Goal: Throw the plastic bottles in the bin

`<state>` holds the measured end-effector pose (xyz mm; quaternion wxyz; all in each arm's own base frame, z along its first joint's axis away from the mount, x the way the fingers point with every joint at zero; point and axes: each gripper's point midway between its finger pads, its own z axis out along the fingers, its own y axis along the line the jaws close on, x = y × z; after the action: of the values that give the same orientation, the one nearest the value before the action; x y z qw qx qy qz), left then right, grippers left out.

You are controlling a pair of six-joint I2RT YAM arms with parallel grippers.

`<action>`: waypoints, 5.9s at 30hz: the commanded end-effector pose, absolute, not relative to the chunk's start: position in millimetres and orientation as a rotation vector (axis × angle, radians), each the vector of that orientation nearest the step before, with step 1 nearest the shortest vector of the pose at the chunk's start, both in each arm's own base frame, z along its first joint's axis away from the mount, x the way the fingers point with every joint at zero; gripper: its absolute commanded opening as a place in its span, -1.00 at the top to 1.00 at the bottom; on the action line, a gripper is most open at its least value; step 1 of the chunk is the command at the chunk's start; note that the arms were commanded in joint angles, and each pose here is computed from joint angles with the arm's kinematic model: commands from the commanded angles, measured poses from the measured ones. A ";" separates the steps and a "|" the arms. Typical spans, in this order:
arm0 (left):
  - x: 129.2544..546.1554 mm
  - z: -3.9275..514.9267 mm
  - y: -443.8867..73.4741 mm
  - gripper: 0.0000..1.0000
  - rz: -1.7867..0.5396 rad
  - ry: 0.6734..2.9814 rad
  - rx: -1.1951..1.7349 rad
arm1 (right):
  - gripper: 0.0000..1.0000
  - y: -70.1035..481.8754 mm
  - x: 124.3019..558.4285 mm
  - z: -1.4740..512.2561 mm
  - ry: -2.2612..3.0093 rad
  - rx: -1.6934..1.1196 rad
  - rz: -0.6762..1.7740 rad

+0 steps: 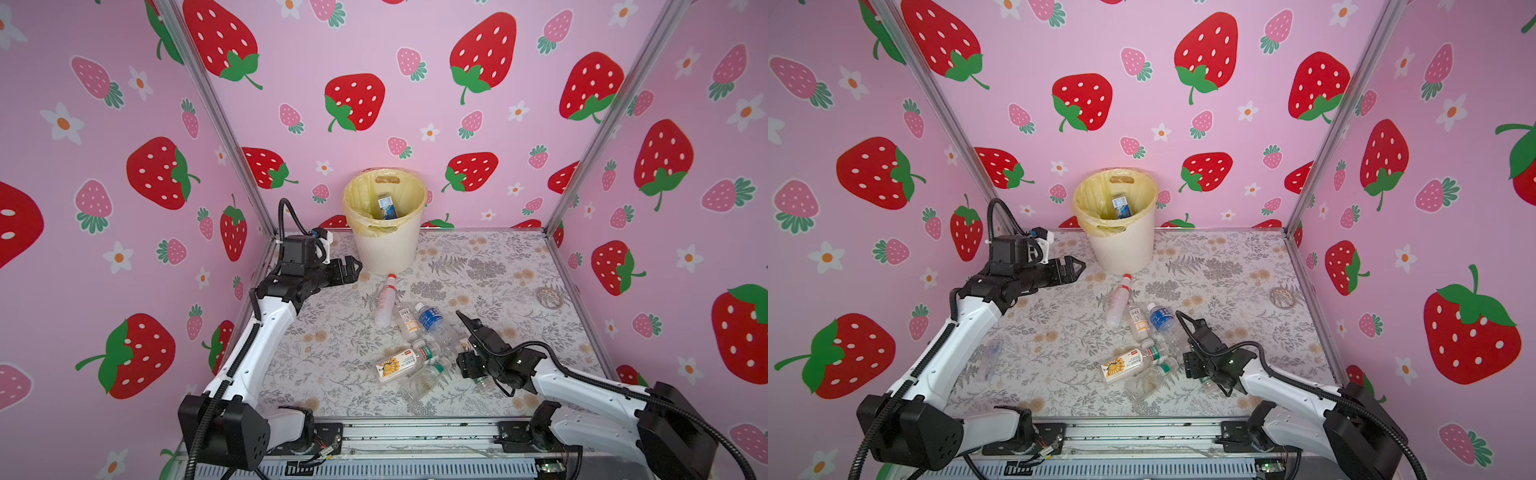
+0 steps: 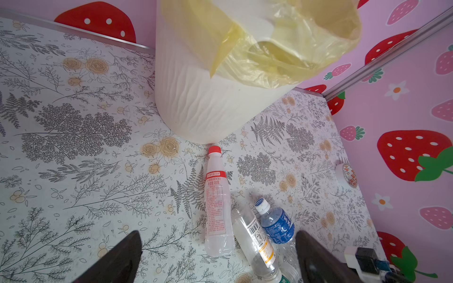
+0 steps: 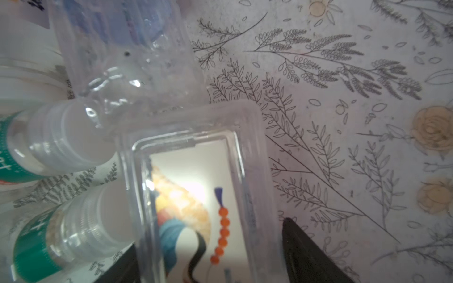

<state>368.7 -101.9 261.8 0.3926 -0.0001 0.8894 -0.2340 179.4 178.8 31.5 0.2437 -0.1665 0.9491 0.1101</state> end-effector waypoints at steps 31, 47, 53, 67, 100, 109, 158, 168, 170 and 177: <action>366.3 264.9 -103.3 -0.98 -0.635 2.254 -0.008 | -0.20 188.0 208.7 97.9 2.454 -0.200 0.425; 362.7 273.2 -102.3 -0.98 -0.632 2.231 -0.003 | -0.18 195.6 237.5 122.4 2.450 -0.170 0.302; 362.7 273.8 -102.9 -0.98 -0.639 2.234 -0.006 | -0.19 218.6 261.0 169.1 2.325 -0.195 0.368; 364.3 268.9 -98.4 -0.98 -0.605 2.239 -0.015 | -0.19 287.2 307.9 224.8 2.169 -0.322 0.492; 372.3 259.5 -70.9 -0.98 -0.520 2.250 -0.103 | -0.18 360.9 390.2 430.6 1.659 -0.425 0.680; 373.8 260.0 -74.9 -0.98 -0.574 2.259 -0.109 | -0.20 322.0 358.2 424.4 1.619 -0.376 0.677; 374.4 269.3 -63.5 -0.98 -0.610 2.213 -0.161 | -0.99 378.8 417.4 486.9 1.458 -0.438 0.686; 375.4 266.6 -64.5 -0.98 -0.614 2.220 -0.154 | -0.99 345.4 382.7 465.4 1.524 -0.446 0.673; 375.7 265.7 -64.5 -0.98 -0.614 2.219 -0.151 | -0.99 338.8 376.5 456.4 1.545 -0.445 0.669; 377.1 260.6 -71.3 -0.98 -0.653 2.214 -0.127 | -0.99 314.4 353.3 419.6 1.624 -0.441 0.654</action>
<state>375.8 -65.9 258.7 0.3962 -0.0639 0.8832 -0.2426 359.2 324.1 426.6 0.6224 -0.2003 0.7000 0.2872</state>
